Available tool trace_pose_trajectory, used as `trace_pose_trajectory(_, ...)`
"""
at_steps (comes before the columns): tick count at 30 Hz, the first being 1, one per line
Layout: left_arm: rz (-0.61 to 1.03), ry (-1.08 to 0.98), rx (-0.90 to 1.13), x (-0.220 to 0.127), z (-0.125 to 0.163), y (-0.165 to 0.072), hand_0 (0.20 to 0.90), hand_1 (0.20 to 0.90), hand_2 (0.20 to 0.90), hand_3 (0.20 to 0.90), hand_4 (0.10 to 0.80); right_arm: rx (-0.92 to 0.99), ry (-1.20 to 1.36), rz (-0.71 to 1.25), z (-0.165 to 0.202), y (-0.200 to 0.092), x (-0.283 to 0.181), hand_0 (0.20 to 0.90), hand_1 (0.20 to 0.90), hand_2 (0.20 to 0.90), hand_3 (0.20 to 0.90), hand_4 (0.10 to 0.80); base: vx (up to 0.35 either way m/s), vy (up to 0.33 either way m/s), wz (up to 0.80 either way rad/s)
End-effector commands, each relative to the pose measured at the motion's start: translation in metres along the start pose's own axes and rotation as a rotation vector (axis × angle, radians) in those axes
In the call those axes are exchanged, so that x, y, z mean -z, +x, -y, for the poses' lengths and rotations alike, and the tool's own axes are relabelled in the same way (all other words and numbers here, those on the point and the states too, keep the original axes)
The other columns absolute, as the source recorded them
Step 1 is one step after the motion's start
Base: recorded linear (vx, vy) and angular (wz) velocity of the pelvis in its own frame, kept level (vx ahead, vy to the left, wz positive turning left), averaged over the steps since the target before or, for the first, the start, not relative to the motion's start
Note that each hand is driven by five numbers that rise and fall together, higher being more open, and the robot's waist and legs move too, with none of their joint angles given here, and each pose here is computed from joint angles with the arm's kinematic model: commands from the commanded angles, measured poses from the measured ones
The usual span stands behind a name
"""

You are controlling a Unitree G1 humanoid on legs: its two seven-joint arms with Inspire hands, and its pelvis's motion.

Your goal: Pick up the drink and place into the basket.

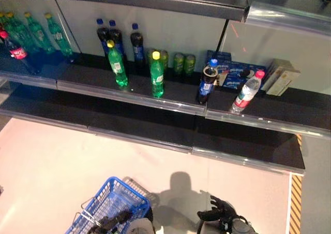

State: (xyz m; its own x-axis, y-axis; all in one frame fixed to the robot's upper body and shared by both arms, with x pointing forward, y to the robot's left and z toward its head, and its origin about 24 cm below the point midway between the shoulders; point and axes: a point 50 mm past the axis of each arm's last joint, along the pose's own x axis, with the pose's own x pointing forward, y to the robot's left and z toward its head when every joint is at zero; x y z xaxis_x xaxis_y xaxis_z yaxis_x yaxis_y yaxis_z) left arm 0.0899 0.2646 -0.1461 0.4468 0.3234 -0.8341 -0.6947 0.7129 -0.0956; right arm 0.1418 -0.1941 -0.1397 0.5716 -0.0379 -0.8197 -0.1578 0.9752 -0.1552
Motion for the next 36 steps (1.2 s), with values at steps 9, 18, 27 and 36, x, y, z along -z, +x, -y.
trace_pose_trajectory(9,0.203,-0.03,0.256,-0.026,0.053,-0.009,0.3,0.3,0.3,0.2,0.1,0.063,-0.297,0.626,0.045,-0.045,-0.133,0.9,0.9,0.9,0.9,0.8,0.056,-0.182,-0.05)
trace_pose_trajectory(18,0.18,0.063,0.265,-0.012,0.039,-0.011,0.3,0.3,0.3,0.2,0.1,0.177,-0.346,1.151,0.081,-0.13,-0.21,0.9,0.9,0.9,0.9,0.8,0.064,0.029,0.16)
trace_pose_trajectory(27,0.15,0.065,0.245,-0.007,0.037,-0.01,0.3,0.3,0.3,0.2,0.1,0.492,-0.086,1.535,0.115,-0.204,-0.261,0.9,0.9,0.9,0.9,0.8,0.064,0.047,0.01)
trace_pose_trajectory(36,0.152,0.099,0.275,-0.012,0.046,-0.008,0.3,0.3,0.3,0.2,0.1,0.863,0.282,1.533,0.148,-0.211,-0.271,0.9,0.9,0.9,0.9,0.8,-0.014,0.006,0.01)
